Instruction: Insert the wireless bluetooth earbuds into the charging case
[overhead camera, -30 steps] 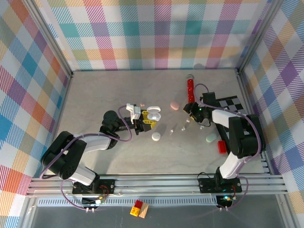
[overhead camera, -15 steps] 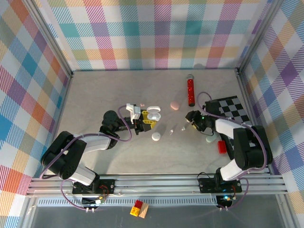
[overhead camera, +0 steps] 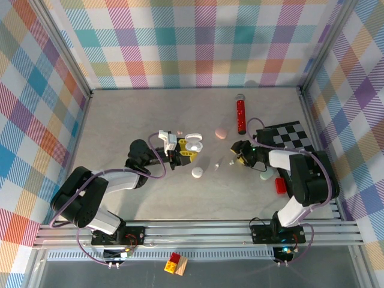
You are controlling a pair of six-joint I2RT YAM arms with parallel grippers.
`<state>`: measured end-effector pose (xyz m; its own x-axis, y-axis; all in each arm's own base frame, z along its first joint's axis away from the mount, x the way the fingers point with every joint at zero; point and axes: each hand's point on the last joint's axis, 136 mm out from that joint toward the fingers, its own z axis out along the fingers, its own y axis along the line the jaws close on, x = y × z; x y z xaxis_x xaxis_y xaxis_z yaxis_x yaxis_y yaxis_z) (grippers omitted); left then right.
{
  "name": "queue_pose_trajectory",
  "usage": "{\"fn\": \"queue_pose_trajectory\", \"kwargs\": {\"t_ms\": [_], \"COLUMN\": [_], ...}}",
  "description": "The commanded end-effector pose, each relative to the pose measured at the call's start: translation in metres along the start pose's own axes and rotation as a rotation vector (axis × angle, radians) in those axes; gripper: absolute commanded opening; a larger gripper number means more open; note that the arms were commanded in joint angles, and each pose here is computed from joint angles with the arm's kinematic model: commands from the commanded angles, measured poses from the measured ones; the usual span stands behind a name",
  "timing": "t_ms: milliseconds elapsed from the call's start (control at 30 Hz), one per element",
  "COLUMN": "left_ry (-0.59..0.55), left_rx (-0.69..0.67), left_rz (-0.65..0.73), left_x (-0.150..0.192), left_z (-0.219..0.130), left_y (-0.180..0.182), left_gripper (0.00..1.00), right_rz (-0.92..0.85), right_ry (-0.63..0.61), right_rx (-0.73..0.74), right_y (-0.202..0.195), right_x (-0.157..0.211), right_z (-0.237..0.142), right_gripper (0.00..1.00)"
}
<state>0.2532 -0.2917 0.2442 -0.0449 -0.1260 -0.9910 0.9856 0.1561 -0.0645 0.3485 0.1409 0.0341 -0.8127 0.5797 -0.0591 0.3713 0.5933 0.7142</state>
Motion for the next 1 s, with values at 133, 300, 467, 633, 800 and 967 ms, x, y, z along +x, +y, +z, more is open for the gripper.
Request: {"fn": "queue_pose_trajectory", "kwargs": {"t_ms": [133, 300, 467, 633, 800, 967], "left_ry": [-0.034, -0.021, -0.015, -0.008, -0.004, -0.001], "left_rx": [0.005, -0.002, -0.007, -0.014, -0.019, -0.019], "left_rz": [0.061, 0.071, 0.075, 0.071, 0.068, 0.066], "left_x": [-0.017, -0.016, -0.014, -0.012, -0.01, -0.008], "left_z": [-0.003, -0.004, -0.006, -0.008, -0.009, -0.009], "left_y": [-0.004, -0.003, -0.003, -0.002, 0.0, 0.0], "left_gripper": [0.34, 0.34, 0.34, 0.34, 0.34, 0.34], "right_rz": [-0.035, -0.051, -0.043, -0.049, -0.057, -0.054], "right_ry": [-0.04, -0.057, -0.04, -0.053, -0.054, -0.049], "right_rx": [-0.001, 0.018, 0.001, 0.001, -0.001, -0.008], "right_y": [0.01, 0.011, 0.014, 0.017, 0.019, 0.019], "right_x": [-0.018, -0.029, -0.035, -0.043, -0.05, -0.052], "right_z": [0.004, 0.006, 0.015, 0.02, 0.026, 0.03], "right_gripper": [0.54, 0.54, 0.54, 0.54, 0.52, 0.46]}}
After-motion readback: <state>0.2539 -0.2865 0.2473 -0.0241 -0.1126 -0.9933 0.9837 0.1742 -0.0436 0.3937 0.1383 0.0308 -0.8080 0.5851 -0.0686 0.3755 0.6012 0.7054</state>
